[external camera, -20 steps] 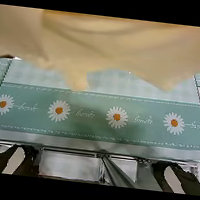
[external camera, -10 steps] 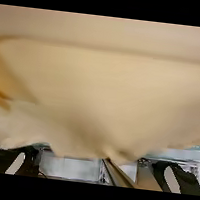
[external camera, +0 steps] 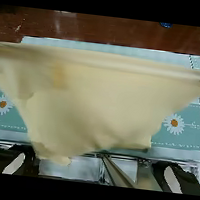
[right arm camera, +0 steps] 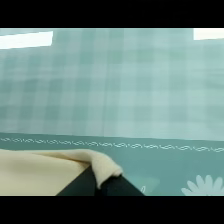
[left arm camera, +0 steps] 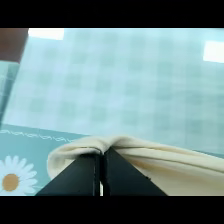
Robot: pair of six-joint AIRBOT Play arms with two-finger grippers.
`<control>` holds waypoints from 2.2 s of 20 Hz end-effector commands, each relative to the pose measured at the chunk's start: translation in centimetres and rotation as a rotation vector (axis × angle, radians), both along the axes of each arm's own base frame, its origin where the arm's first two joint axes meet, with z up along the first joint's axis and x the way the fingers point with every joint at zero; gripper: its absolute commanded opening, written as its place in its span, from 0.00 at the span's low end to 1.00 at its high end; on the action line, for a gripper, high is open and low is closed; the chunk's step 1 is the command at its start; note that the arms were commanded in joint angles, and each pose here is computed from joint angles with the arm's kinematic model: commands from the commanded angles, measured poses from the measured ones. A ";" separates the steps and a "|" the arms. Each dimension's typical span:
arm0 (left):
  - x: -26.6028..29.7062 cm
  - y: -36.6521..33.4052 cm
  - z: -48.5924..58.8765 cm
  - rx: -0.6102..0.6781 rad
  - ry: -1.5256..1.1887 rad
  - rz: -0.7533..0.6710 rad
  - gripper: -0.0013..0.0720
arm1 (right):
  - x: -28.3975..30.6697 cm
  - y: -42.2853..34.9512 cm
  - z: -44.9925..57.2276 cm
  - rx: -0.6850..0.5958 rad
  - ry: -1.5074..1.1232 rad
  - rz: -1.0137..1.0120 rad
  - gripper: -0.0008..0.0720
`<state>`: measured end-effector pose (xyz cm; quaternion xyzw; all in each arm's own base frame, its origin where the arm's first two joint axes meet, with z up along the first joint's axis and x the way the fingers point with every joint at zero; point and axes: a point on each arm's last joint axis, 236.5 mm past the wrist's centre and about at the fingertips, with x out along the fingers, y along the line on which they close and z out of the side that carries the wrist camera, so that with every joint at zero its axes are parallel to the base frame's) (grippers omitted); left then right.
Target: Fold the shirts.
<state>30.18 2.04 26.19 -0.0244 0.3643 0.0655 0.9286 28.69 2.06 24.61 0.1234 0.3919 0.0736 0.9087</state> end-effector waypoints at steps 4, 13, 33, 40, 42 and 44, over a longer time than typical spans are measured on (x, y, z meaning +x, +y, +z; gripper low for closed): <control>15.8 -4.1 -13.7 -0.185 0.096 -0.054 0.04 | 12.5 -1.2 -12.4 0.163 0.114 -0.005 0.04; 23.5 -11.0 -26.3 -0.688 0.364 -0.011 0.04 | 21.5 -2.3 -21.8 0.317 0.290 -0.024 0.04; 10.1 -5.4 -33.8 -0.464 0.914 -0.151 0.71 | 8.6 -1.1 -30.9 0.287 0.780 0.052 0.58; 2.4 0.8 -30.2 -0.466 0.934 0.019 0.71 | 3.7 -7.2 -24.9 0.202 0.605 -0.157 0.58; -2.2 0.3 -32.0 -0.666 0.923 0.119 0.71 | 2.1 -4.3 -25.2 0.302 0.493 -0.152 0.57; -4.7 -1.1 -33.1 -0.848 0.827 0.163 0.71 | 0.1 -0.7 -26.0 0.412 0.415 -0.147 0.57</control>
